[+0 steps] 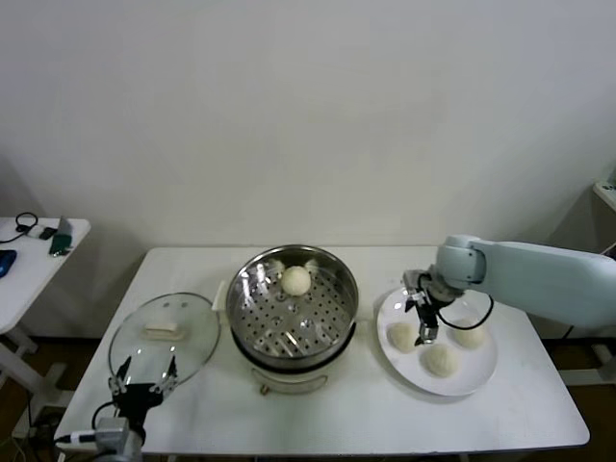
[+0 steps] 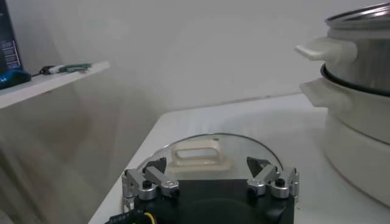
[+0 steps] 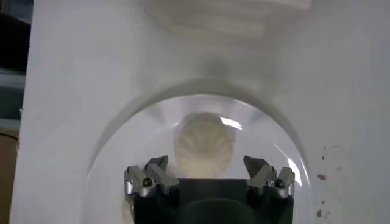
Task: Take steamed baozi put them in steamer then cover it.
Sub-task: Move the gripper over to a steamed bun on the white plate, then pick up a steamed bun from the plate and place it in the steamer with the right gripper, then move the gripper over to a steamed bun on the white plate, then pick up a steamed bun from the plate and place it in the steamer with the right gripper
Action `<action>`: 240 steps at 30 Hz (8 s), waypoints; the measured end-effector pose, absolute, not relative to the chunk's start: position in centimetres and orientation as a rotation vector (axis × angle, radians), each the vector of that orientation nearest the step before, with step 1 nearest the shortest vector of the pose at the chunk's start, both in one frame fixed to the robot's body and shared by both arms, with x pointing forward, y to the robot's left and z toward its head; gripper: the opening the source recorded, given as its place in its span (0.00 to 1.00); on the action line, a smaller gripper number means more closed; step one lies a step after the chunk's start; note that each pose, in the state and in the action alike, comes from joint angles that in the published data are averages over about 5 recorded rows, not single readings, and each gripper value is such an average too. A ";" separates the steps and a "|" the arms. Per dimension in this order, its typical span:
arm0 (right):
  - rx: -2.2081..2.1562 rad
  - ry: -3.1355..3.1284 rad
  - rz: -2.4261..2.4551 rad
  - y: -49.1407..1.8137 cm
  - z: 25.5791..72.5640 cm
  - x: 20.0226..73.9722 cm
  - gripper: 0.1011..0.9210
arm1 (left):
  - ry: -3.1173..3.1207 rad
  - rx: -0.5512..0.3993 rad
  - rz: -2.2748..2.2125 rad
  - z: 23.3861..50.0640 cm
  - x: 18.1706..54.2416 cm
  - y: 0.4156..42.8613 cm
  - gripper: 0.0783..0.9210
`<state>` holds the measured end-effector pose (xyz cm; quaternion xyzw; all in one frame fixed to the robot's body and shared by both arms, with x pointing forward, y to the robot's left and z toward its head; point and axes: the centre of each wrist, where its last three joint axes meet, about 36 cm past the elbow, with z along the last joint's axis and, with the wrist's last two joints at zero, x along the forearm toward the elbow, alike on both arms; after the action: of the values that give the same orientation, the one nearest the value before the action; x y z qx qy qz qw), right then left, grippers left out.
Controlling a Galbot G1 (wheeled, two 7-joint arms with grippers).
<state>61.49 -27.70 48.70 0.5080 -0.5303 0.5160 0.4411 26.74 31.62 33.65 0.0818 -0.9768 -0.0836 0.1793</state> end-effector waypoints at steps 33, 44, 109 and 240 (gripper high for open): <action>1.308 -1.304 1.281 -29.1 53.5 64.1 0.51 | -2.758 0.253 -0.254 33.7 26.6 32.2 0.88; 1.310 -1.382 1.397 -27.7 69.6 66.3 0.51 | -2.770 0.243 -0.258 34.0 27.3 32.3 0.88; 1.594 -1.183 1.717 3.5 64.1 61.5 0.88 | -2.806 0.264 -0.285 35.6 27.5 32.8 0.88; 2.051 -0.598 2.417 -7.5 69.2 54.9 0.62 | -2.796 0.273 -0.320 35.9 26.9 32.0 0.88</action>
<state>54.86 -7.49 69.22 0.6352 -0.1852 0.7487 -0.0420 26.87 32.04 35.88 0.0954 -0.9767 -0.1116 0.1565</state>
